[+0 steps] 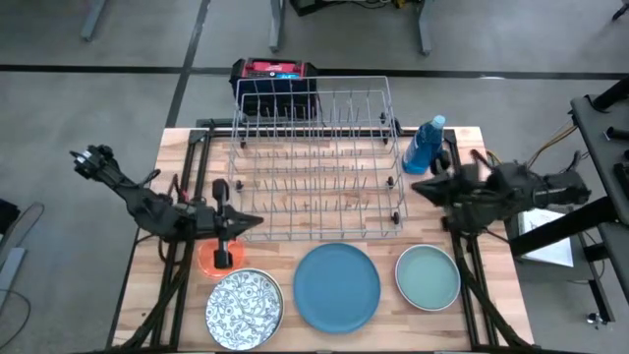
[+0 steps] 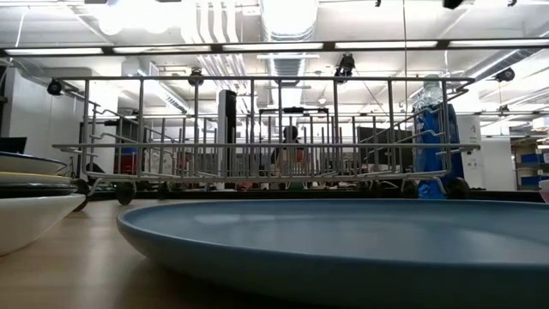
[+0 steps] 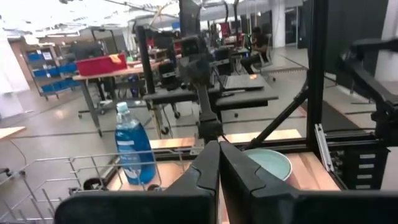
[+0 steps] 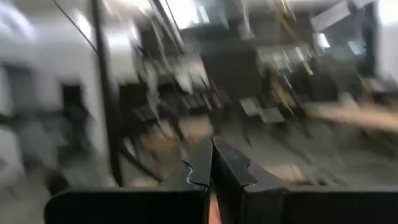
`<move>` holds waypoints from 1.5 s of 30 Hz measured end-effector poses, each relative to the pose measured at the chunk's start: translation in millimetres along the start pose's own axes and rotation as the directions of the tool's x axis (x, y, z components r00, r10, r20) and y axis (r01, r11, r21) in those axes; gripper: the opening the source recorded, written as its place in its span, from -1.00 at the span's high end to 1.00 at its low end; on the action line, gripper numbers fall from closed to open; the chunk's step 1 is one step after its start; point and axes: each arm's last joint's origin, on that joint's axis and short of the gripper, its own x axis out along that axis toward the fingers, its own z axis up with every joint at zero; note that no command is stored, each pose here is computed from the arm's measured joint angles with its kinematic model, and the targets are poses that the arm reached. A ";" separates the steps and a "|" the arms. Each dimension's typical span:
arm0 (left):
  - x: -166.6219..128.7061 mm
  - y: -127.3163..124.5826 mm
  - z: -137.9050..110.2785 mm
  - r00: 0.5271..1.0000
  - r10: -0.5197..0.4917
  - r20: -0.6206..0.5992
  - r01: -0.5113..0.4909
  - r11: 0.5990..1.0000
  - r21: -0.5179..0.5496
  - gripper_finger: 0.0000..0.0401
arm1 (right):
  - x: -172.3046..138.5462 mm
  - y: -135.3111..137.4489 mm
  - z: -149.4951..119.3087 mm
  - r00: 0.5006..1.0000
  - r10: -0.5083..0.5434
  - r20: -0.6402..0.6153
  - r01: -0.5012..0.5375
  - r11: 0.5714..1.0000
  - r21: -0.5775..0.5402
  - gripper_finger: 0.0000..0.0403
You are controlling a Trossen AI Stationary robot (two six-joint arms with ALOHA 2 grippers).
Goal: Sort dishes
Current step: Put the blue plate in the dish rack
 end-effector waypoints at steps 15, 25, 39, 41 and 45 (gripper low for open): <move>35.6 -45.9 -26.1 0.941 -0.278 -0.194 0.240 0.950 -0.199 1.00 | 48.8 73.2 19.6 0.834 -0.138 -0.534 0.227 0.968 0.104 0.99; 67.3 -84.7 -66.3 0.908 -0.313 -0.277 0.260 0.942 -0.213 1.00 | 51.3 137.2 -33.6 0.614 -0.179 -0.769 0.431 0.892 0.137 0.99; 108.1 -126.6 -77.9 0.849 -0.336 -0.408 0.311 0.942 -0.129 1.00 | 63.8 163.8 -103.7 0.323 -0.227 -0.919 0.614 0.789 0.021 0.99; 114.4 -132.8 -83.6 0.831 -0.324 -0.452 0.306 0.945 -0.114 1.00 | 65.1 165.8 -110.1 0.309 -0.240 -0.920 0.627 0.779 0.007 0.99; 126.0 -145.3 -98.4 0.786 -0.292 -0.546 0.305 0.950 -0.069 1.00 | 68.3 169.7 -124.2 0.270 -0.257 -0.928 0.645 0.763 -0.024 0.97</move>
